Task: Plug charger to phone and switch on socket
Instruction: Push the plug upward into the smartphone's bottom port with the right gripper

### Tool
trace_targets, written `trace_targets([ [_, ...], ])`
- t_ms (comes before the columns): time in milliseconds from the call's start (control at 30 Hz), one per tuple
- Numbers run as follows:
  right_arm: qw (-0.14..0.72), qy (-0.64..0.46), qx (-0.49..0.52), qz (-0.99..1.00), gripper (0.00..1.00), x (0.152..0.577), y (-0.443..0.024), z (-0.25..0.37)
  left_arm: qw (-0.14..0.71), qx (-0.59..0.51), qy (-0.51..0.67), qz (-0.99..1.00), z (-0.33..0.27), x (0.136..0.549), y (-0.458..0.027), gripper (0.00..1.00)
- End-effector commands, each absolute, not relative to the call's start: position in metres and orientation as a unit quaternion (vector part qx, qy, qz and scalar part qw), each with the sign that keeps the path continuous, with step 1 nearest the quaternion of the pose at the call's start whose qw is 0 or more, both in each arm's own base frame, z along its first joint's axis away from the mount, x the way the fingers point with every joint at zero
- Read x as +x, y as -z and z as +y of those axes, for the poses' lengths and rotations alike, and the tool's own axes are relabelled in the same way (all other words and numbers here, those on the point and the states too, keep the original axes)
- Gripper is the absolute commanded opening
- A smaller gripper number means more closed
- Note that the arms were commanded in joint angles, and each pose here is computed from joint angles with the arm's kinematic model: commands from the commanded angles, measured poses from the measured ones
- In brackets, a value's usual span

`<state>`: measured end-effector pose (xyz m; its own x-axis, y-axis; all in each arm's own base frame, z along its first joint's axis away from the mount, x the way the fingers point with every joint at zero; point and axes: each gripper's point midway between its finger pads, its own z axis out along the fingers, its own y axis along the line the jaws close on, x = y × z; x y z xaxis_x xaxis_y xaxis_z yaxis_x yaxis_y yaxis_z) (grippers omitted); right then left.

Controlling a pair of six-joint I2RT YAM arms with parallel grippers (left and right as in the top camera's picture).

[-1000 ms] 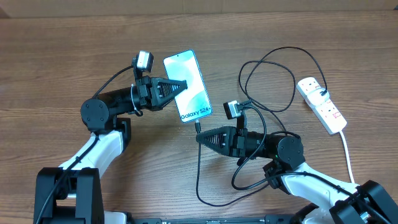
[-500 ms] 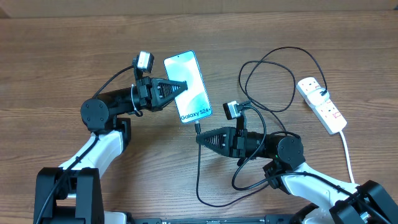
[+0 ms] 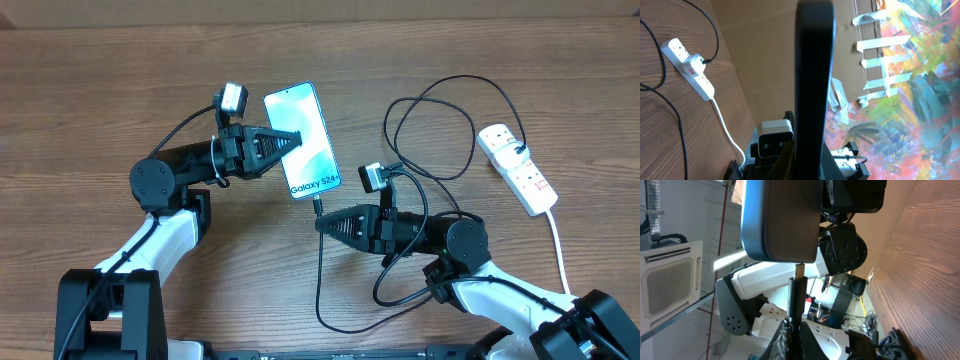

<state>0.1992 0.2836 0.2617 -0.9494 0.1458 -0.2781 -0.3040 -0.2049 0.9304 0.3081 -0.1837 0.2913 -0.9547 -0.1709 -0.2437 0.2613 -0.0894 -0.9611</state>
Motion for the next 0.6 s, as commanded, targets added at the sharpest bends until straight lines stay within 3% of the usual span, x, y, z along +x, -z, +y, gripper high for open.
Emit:
trace_targets([
  [0, 0.160, -0.773, -0.053, 0.612, 0.04, 0.208, -0.262, 0.280, 0.159, 0.076, 0.730, 0.661, -0.187, 0.303, -0.296, 0.04],
  [567, 0.191, -0.780, -0.072, 0.591, 0.04, 0.209, -0.275, 0.270, 0.173, 0.095, 0.727, 0.658, -0.187, 0.299, -0.299, 0.04],
])
